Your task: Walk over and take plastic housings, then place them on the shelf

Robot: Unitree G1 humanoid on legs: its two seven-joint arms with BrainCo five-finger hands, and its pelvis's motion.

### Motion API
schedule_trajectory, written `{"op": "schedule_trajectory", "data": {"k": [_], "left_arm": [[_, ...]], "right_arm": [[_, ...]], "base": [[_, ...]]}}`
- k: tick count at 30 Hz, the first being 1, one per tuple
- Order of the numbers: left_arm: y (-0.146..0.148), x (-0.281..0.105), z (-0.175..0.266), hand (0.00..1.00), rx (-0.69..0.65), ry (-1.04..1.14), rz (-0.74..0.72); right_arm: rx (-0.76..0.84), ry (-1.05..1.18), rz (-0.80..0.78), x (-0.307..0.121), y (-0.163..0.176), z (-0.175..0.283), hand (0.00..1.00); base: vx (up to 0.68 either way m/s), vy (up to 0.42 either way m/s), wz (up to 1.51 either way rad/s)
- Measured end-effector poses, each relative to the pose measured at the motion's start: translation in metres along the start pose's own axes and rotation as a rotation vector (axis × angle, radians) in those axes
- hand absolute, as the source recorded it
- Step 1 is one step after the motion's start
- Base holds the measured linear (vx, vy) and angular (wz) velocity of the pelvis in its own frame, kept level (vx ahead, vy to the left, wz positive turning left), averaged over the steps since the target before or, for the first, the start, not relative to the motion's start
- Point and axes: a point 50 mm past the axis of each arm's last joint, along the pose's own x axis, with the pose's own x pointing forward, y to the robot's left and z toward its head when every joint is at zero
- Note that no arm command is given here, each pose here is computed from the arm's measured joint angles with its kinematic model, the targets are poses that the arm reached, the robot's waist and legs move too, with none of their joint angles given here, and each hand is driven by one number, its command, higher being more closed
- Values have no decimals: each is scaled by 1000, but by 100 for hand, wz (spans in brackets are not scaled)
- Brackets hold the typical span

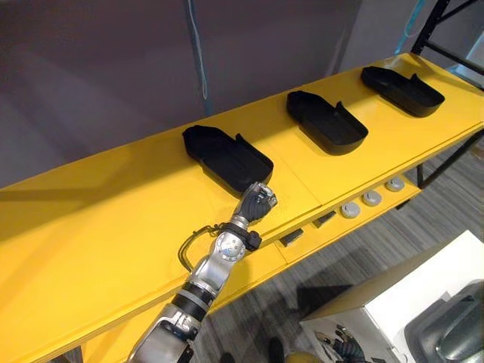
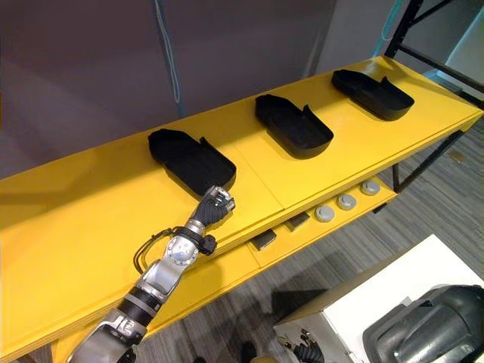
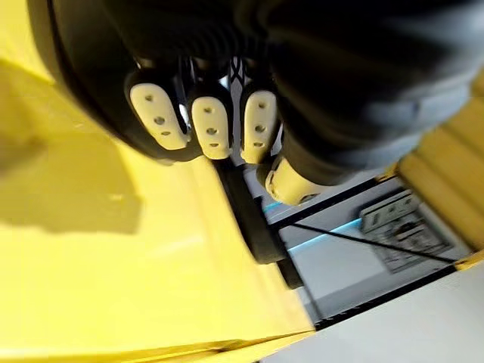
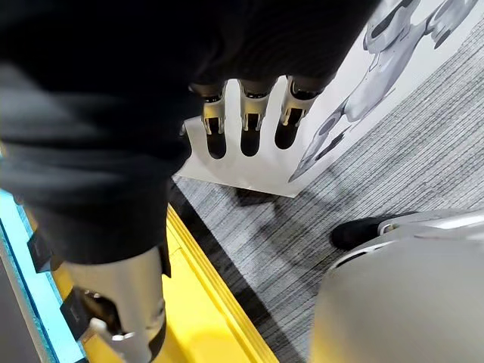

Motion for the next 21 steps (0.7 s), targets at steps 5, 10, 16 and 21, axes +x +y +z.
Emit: {"op": "schedule_trajectory", "data": {"k": [5,10,16,21], "left_arm": [[15,3,-11,100,21,54,61],[32,10,-16,100,41,92,123],[54,14,-17,100,48,109,217],[59,14,-18,100,64,116,246]], "right_arm": [[0,-8,1,1,1,3,0],[0,-9,-8,1,0,2,0],[0,-12,-11,1,0,3,0],[0,-13,-11,1,0,3,0]], "base": [[-39,10,-12],[-25,2,0],[0,0,0],[0,0,0]]}}
